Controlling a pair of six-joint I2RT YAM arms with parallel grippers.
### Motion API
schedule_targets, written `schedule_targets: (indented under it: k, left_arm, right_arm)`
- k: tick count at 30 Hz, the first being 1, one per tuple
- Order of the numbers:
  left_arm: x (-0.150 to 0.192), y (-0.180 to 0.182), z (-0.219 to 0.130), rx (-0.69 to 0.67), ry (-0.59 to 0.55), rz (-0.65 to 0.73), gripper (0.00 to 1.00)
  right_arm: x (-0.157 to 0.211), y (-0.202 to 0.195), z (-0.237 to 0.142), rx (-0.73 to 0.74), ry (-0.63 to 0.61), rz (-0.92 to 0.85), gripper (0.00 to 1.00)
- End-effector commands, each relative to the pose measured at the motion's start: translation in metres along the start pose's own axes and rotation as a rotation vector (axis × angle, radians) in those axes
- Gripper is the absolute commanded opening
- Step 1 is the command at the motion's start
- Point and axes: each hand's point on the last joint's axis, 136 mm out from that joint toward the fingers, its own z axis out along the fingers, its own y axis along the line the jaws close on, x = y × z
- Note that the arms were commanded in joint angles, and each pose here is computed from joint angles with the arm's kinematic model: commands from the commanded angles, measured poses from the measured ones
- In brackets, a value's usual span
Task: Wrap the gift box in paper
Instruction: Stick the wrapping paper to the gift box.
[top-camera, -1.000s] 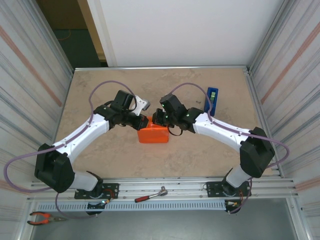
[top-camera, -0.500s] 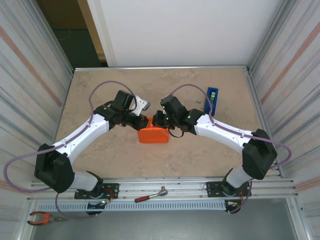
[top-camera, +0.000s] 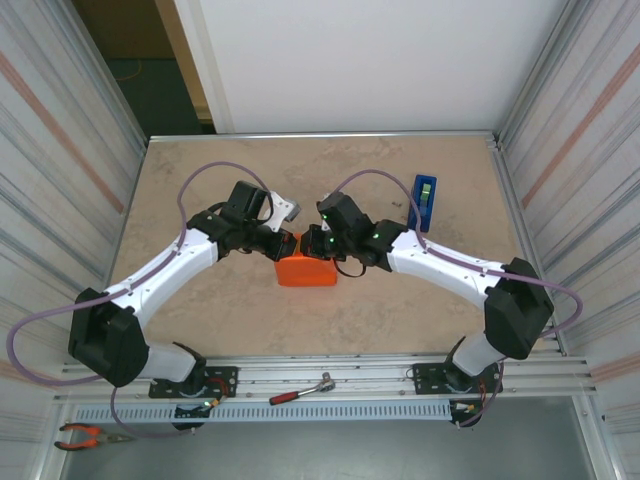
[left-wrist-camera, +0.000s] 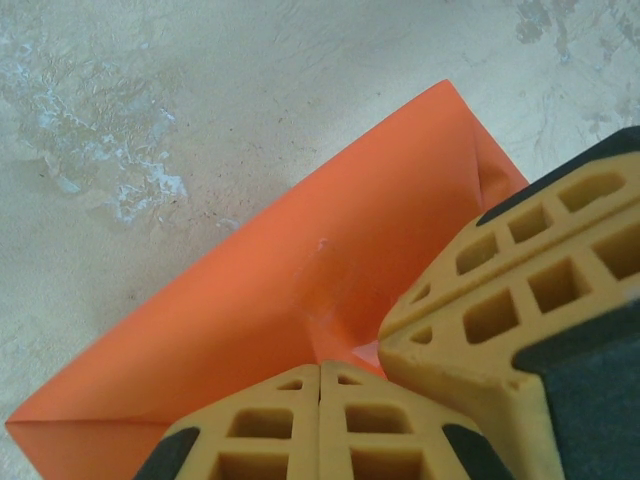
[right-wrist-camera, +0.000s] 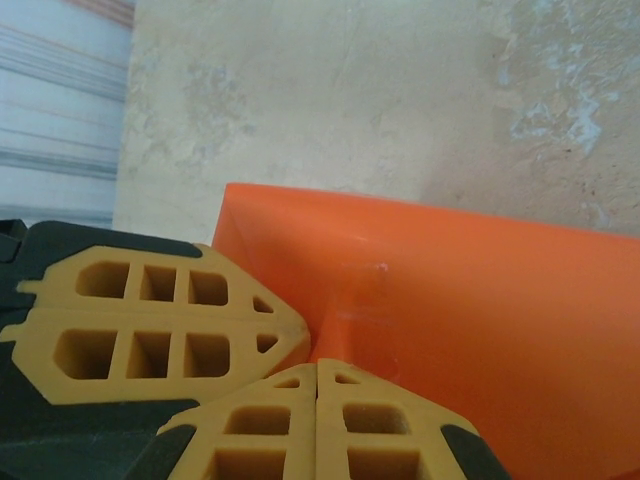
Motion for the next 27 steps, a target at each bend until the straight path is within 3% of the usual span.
schedule_targets:
  k: [1,13,27]
  left_arm:
    - [0.041,0.003,0.01,-0.015,0.138,-0.032,0.0]
    - [0.041,0.004,0.01,-0.019,0.137,-0.028,0.0]
    - [0.041,0.004,0.011,-0.014,0.14,-0.032,0.0]
  right_arm:
    - [0.018,-0.007,0.007,0.002,0.066,-0.018,0.0]
    - [0.051,-0.023,-0.002,-0.014,0.12,-0.06,0.0]
    - [0.052,-0.019,-0.001,-0.037,0.095,-0.089,0.0]
